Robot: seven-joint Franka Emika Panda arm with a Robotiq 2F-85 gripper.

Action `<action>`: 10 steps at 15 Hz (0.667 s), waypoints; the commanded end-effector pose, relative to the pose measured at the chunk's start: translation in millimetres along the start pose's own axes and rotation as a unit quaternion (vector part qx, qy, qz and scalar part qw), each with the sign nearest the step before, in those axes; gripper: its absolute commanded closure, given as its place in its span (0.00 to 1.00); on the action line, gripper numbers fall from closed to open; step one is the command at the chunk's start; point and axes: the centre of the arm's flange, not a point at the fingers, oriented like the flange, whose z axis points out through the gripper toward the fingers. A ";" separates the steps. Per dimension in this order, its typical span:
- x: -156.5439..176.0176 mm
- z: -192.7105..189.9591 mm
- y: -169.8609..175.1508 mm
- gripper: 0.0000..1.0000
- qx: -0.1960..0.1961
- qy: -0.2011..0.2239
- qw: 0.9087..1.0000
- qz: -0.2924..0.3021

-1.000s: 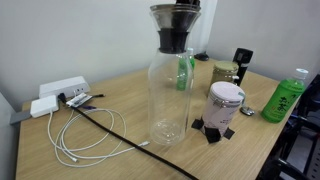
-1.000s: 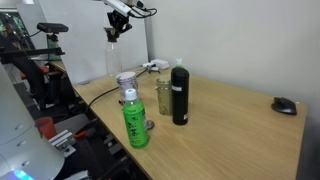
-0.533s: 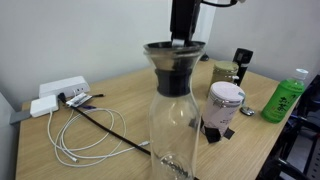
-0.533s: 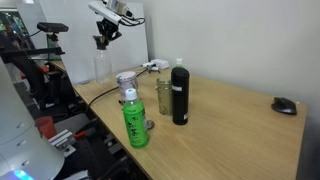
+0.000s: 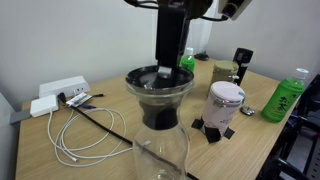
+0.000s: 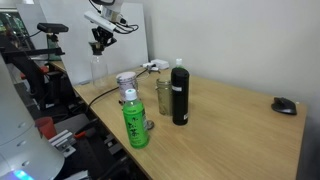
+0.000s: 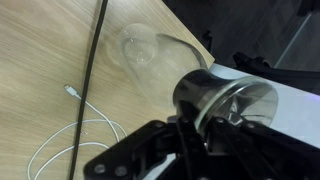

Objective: Move the transparent bottle forward

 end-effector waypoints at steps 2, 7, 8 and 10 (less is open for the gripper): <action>-1.6 11.0 4.6 0.97 0.022 0.017 1.000 -0.005; -5.6 27.9 8.7 0.97 0.013 0.005 1.000 -0.015; -5.9 29.7 9.0 0.97 0.010 0.005 1.000 -0.017; -6.4 32.9 8.3 0.97 0.008 0.005 1.000 -0.020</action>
